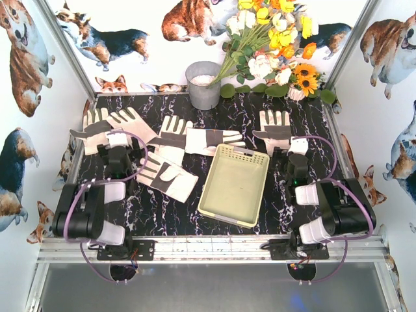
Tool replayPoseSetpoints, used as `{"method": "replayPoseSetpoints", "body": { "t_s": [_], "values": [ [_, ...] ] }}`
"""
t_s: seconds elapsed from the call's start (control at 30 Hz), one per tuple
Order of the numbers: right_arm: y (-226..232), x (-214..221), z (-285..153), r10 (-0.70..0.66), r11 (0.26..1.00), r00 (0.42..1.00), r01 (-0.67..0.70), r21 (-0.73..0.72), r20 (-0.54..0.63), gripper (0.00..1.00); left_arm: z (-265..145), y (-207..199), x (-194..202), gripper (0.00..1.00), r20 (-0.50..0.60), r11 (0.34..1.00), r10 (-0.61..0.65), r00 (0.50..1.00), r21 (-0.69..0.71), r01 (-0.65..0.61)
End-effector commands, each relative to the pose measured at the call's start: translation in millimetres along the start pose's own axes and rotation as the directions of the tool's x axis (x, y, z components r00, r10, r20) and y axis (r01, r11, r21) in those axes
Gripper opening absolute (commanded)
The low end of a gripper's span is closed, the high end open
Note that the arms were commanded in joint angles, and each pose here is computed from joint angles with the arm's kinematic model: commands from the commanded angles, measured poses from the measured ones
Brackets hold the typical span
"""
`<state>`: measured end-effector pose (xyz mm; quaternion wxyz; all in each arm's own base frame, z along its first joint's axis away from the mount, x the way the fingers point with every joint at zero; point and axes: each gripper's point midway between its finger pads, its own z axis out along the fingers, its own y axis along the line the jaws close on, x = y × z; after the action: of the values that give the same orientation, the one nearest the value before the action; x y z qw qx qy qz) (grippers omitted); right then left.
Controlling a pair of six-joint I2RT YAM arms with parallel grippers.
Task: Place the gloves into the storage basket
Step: Pick up the glove from the center of the board.
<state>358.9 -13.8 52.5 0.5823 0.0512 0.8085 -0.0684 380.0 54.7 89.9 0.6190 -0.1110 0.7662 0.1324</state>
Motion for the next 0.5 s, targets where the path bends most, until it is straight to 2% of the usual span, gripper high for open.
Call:
{"method": "replayPoseSetpoints", "body": {
  "t_s": [0.0,0.1,0.27,0.4,0.47],
  "values": [
    [-8.9,-44.8,-4.6,0.044,0.998,0.989,-0.051,0.045,0.141,1.00,-3.8,17.6,-35.5,1.00,0.012,0.990,-0.067,0.998,-0.123,0.068],
    [-12.9,-59.6,-14.5,0.036,0.997,0.985,-0.046,0.055,0.170,1.00,-7.1,22.9,-52.2,1.00,-0.053,0.980,-0.109,0.993,-0.175,0.098],
    [-36.2,-98.2,-33.7,0.073,0.979,0.990,-0.094,0.179,0.118,1.00,-8.6,12.9,-82.2,1.00,-0.205,0.970,-0.190,0.960,-0.191,0.151],
    [-46.4,-123.5,-52.1,0.086,0.968,0.996,-0.087,0.237,0.017,1.00,-18.2,-4.9,-75.1,1.00,-0.401,0.963,-0.252,0.881,-0.191,0.189],
    [-48.1,-138.2,-65.3,0.134,0.961,0.991,-0.128,0.247,-0.009,1.00,-26.4,-18.4,-69.9,1.00,-0.441,0.946,-0.323,0.837,-0.188,0.265]
  ]
}}
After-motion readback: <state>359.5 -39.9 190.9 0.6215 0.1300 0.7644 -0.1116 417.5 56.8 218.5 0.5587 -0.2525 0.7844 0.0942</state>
